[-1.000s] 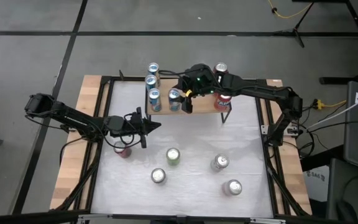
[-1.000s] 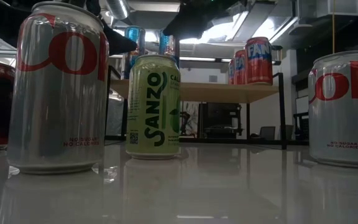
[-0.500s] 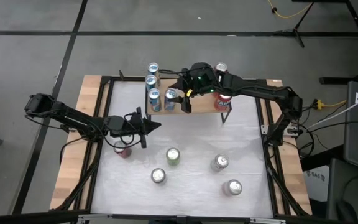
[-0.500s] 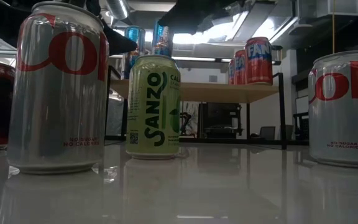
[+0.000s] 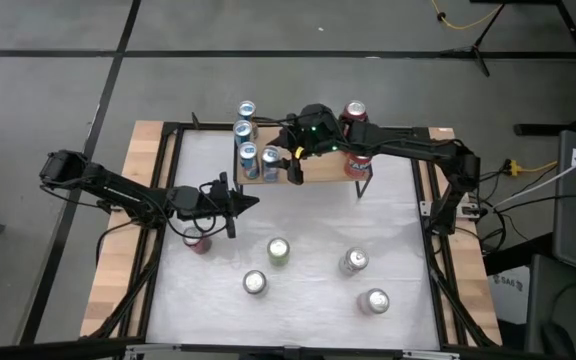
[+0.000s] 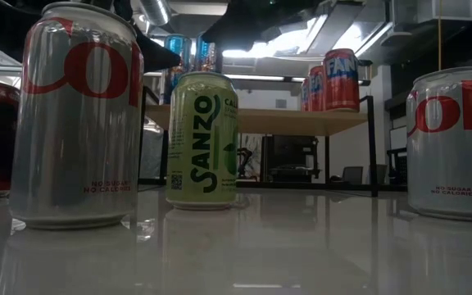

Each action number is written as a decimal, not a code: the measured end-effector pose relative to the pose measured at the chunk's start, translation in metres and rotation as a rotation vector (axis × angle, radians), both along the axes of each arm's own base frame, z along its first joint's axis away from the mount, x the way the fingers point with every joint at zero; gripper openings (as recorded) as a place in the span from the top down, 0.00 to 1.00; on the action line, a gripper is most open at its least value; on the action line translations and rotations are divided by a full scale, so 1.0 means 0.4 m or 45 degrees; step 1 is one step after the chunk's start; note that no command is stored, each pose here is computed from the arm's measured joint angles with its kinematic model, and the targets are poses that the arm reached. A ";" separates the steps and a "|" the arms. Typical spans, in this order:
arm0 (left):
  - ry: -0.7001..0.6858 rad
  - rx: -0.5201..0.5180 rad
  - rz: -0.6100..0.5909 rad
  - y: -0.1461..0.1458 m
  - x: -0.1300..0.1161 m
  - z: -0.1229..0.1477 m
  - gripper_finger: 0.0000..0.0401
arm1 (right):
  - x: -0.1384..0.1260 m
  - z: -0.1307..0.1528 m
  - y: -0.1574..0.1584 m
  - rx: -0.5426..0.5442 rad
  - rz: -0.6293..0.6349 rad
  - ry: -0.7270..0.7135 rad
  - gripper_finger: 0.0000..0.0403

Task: Sort soda cans
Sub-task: Put the blue soda can on the shelf aligned with the blue soda cans, then put the top red-silver soda can on the shelf

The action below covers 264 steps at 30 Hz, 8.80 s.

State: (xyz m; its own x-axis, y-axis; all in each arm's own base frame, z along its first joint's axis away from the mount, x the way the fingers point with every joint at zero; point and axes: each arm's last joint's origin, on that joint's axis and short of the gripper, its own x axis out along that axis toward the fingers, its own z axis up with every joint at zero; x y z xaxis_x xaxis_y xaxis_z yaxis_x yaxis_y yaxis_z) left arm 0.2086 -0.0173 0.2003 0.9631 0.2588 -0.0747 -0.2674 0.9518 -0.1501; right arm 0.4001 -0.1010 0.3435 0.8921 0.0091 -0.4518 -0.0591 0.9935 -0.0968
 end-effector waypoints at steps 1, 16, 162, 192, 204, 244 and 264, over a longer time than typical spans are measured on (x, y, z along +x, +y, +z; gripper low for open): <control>0.000 0.000 0.000 0.000 0.000 0.000 1.00 | 0.001 0.000 0.000 -0.001 0.000 -0.005 0.43; 0.003 0.001 0.000 0.000 0.000 0.000 1.00 | 0.002 0.000 -0.001 -0.012 -0.005 -0.006 0.43; 0.015 -0.001 -0.036 -0.003 0.000 -0.003 1.00 | -0.385 0.030 0.614 0.140 -0.221 0.966 0.11; 0.015 -0.003 -0.035 -0.003 0.000 -0.003 1.00 | -0.378 -0.213 0.620 0.174 -0.358 1.094 0.10; 0.015 -0.003 -0.035 -0.003 0.000 -0.003 1.00 | -0.387 -0.266 0.613 0.128 -0.346 1.114 0.10; 0.015 0.000 -0.035 -0.003 0.000 -0.003 1.00 | -0.231 0.044 0.360 0.413 -0.249 0.747 0.33; 0.015 0.001 -0.034 -0.003 0.000 -0.003 1.00 | -0.303 0.178 -0.022 0.161 -0.318 0.607 0.32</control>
